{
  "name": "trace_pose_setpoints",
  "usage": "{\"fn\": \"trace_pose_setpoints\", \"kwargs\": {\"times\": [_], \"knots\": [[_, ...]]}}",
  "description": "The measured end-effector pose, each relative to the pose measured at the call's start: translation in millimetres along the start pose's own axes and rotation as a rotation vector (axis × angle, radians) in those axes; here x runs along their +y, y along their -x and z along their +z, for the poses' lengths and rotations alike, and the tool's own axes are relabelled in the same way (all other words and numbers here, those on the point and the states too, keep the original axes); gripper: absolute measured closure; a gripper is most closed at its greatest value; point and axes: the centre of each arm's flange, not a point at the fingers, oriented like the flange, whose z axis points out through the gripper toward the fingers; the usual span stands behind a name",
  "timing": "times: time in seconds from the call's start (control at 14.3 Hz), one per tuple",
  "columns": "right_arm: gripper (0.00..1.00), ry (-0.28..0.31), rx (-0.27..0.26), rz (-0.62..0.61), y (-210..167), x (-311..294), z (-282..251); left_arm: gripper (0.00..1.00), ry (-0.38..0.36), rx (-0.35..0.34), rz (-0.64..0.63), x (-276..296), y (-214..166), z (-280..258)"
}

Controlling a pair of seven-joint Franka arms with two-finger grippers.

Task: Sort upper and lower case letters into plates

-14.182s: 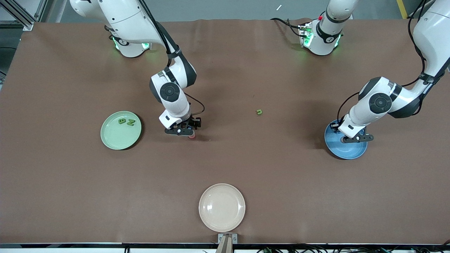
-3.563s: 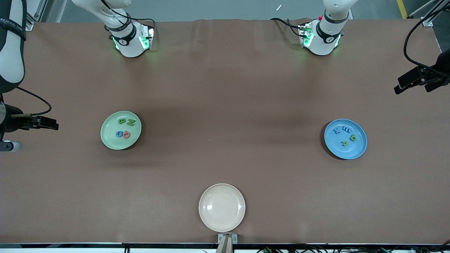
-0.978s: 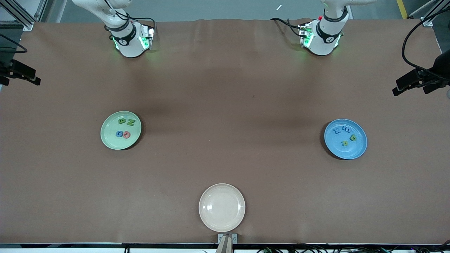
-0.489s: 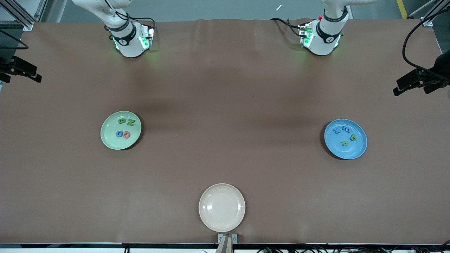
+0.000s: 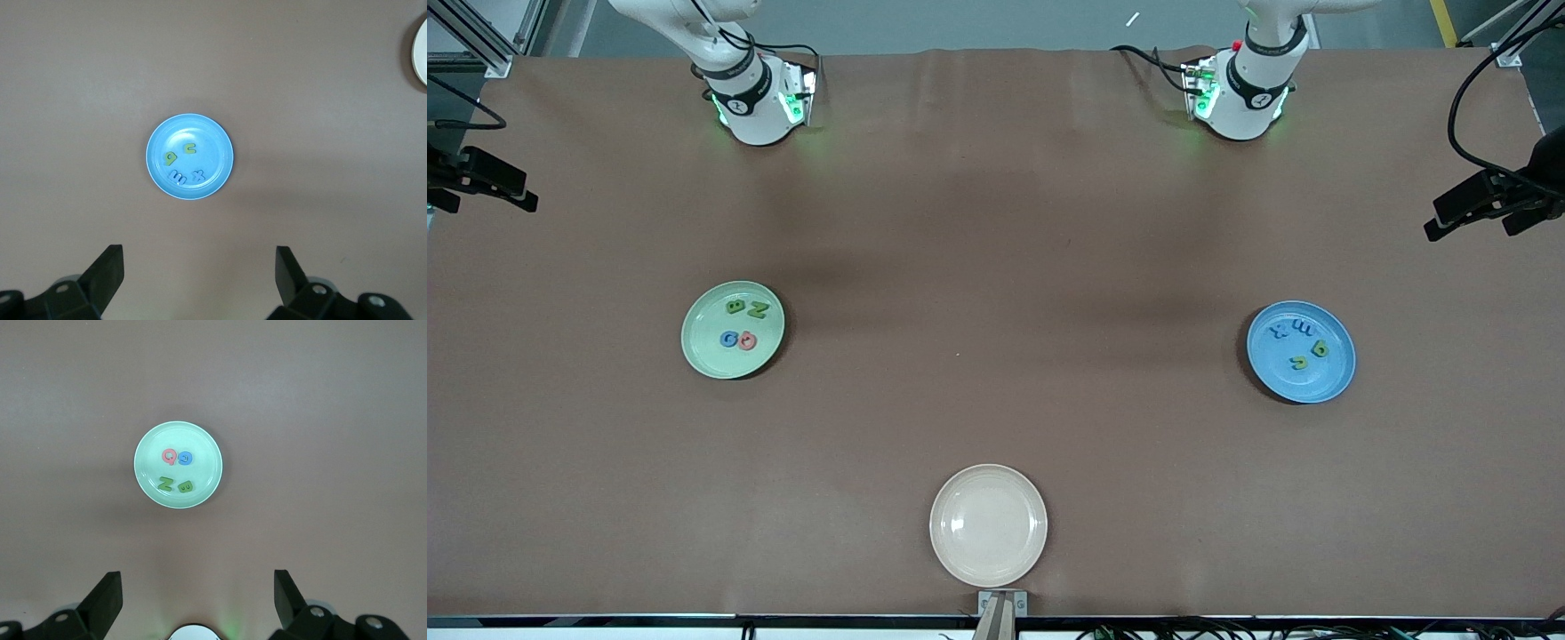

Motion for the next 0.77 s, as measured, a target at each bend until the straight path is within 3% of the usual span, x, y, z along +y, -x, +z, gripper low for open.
{"fn": "trace_pose_setpoints", "kwargs": {"times": [0.77], "knots": [[0.0,-0.012,0.013,-0.002,-1.0,-1.6,-1.2,0.0,0.0,0.001,0.011,6.0,0.6,-0.3]]}}
